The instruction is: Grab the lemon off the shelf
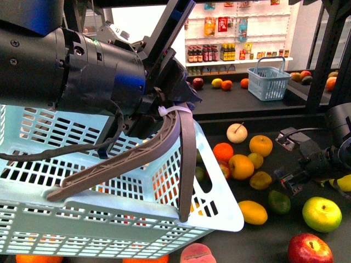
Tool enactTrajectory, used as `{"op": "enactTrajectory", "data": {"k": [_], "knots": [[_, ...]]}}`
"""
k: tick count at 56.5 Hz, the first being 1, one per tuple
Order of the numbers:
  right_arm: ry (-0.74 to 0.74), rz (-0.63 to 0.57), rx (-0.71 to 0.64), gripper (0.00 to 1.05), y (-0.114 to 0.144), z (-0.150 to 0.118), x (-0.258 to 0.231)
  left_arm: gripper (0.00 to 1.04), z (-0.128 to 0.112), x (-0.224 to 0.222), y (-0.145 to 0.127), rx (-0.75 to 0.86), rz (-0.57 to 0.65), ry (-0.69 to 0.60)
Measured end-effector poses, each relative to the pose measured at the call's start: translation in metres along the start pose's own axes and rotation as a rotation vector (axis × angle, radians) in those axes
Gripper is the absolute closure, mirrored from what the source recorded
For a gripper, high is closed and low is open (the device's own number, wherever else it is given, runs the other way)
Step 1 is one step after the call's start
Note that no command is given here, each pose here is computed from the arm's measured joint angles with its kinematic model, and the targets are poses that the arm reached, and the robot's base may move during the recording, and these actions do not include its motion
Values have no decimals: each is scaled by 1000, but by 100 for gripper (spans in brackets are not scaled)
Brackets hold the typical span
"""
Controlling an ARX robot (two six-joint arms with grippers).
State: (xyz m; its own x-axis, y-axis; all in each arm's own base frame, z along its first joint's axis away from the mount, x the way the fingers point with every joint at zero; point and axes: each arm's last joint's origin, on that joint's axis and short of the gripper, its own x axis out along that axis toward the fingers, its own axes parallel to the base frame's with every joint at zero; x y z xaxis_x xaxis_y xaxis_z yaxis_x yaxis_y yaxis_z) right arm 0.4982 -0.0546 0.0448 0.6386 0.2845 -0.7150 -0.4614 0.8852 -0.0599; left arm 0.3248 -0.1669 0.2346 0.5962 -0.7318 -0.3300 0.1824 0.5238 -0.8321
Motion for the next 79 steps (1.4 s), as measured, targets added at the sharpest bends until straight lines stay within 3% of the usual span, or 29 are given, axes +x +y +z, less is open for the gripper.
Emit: {"op": "enactTrajectory", "data": {"k": [31,50,79], "knots": [[10,169,-61,7,35,-19,69,95,0,0,0,0,0,0],[13,166,-82,7,32,-32,99,95,0,0,0,0,0,0],[-1,149,-108,7,28,-30,127,95,0,0,0,0,0,0]]}}
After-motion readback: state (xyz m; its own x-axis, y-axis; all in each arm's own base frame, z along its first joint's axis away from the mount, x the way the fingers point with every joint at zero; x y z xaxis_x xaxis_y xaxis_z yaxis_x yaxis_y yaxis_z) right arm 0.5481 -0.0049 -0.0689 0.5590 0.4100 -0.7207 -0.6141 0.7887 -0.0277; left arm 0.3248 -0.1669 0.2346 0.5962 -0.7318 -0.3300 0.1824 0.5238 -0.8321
